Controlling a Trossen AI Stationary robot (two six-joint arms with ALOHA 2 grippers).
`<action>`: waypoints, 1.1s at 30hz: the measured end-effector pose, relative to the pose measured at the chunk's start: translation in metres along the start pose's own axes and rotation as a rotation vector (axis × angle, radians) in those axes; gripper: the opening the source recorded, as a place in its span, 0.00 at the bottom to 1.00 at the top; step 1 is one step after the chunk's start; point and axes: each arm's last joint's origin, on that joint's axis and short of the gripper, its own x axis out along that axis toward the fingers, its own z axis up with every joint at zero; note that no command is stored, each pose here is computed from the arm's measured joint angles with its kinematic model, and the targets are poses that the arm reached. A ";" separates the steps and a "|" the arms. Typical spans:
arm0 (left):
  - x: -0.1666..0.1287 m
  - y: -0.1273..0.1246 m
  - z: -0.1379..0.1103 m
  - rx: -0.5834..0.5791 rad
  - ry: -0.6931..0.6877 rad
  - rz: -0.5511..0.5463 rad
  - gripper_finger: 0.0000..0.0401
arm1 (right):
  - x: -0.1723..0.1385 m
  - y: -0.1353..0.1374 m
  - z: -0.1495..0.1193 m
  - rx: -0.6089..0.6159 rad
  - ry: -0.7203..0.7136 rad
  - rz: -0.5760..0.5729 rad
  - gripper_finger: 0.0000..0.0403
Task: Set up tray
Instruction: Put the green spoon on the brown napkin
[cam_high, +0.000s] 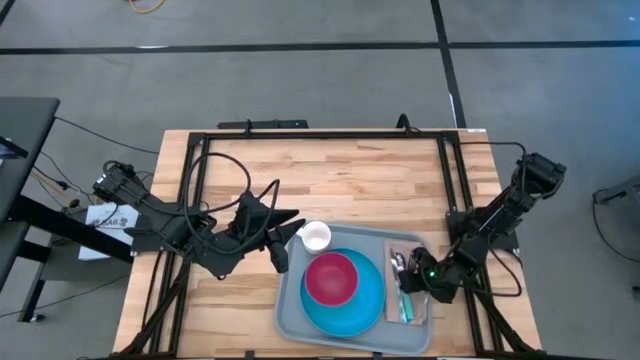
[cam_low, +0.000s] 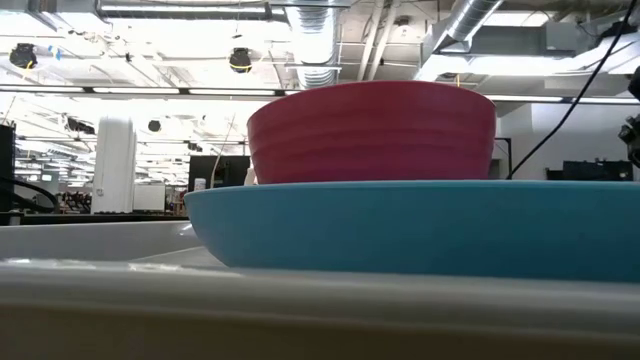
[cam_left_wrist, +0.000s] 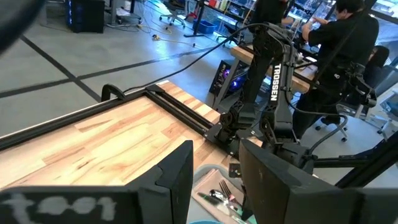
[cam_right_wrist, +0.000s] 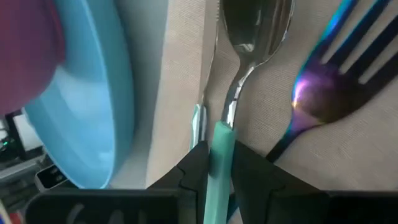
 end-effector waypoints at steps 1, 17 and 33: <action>0.000 0.000 0.000 -0.001 0.000 -0.001 0.29 | 0.001 0.001 -0.001 -0.001 0.001 0.014 0.15; 0.000 0.000 0.000 -0.002 -0.003 0.002 0.29 | 0.003 0.013 -0.002 0.032 0.038 0.124 0.15; 0.000 0.000 0.000 -0.010 0.010 -0.012 0.29 | 0.004 0.023 0.001 -0.115 0.101 0.170 0.16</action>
